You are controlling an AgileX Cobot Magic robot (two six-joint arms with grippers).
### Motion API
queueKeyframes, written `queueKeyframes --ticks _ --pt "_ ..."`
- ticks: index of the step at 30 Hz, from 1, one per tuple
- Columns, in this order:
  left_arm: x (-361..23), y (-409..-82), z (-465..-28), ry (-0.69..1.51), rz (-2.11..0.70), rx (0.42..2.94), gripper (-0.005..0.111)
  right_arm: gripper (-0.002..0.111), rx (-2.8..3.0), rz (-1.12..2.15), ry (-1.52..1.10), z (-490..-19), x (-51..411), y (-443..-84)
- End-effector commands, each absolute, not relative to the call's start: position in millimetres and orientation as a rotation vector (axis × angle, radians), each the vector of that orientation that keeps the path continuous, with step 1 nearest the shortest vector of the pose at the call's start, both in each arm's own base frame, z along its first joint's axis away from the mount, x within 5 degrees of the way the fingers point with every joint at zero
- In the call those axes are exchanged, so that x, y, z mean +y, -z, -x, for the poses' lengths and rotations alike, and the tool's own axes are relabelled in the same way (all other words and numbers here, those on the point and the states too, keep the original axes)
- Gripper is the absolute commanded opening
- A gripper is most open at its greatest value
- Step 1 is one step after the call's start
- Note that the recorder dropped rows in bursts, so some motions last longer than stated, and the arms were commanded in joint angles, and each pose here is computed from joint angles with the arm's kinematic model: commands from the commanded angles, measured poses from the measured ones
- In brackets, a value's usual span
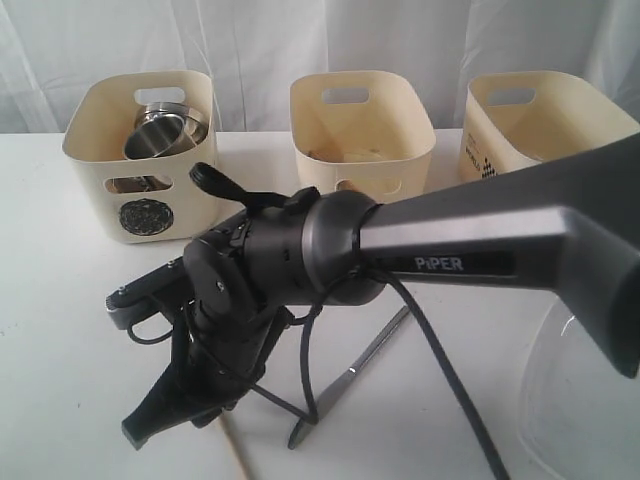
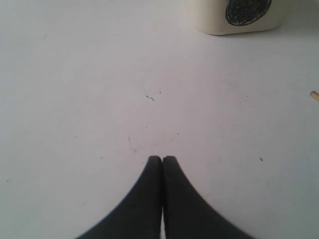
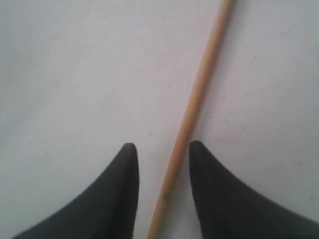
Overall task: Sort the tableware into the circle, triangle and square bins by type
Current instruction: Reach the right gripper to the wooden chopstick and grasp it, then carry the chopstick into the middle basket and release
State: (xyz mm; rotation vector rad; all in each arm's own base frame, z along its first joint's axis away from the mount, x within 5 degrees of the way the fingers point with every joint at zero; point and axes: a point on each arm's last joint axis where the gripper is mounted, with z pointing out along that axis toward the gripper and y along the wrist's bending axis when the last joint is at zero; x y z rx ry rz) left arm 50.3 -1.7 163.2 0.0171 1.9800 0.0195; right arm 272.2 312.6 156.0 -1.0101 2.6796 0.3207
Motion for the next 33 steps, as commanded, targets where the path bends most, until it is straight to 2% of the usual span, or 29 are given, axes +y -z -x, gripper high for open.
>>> queueKeyframes --ticks 1,4,6,7,8,11,13,16,21,27,33 --pt "-2 -162 -50 -0.012 -0.006 1.980 0.000 0.034 2.685 1.020 -0.313 -275 315 -141" --pt "-2 -162 -50 -0.012 -0.006 1.980 0.000 0.028 2.706 1.046 -0.276 -276 315 -127" --pt "-2 -162 -50 -0.012 -0.006 1.980 0.000 0.016 2.707 1.075 -0.240 -277 314 -120" --pt "-2 -162 -50 -0.012 -0.006 1.980 0.000 0.005 2.711 1.087 -0.224 -277 313 -116" --pt "-2 -162 -50 -0.012 -0.006 1.980 0.000 0.000 2.700 1.104 -0.206 -278 313 -115" --pt "-2 -162 -50 -0.012 -0.006 1.980 0.000 0.000 2.677 1.124 -0.174 -280 310 -123" --pt "-2 -162 -50 -0.012 -0.006 1.980 0.000 0.000 2.637 1.154 -0.157 -282 307 -155" --pt "-2 -162 -50 -0.012 -0.006 1.980 0.000 0.000 2.422 1.147 -0.059 -299 284 -232" --pt "-2 -162 -50 -0.012 -0.006 1.980 0.000 0.000 2.292 0.932 0.030 -324 225 -299" --pt "-2 -162 -50 -0.012 -0.006 1.980 0.000 0.000 2.127 0.553 -0.021 -362 151 -343" --pt "-2 -162 -50 -0.012 -0.006 1.980 0.000 0.000 1.844 0.303 -0.134 -401 115 -357"
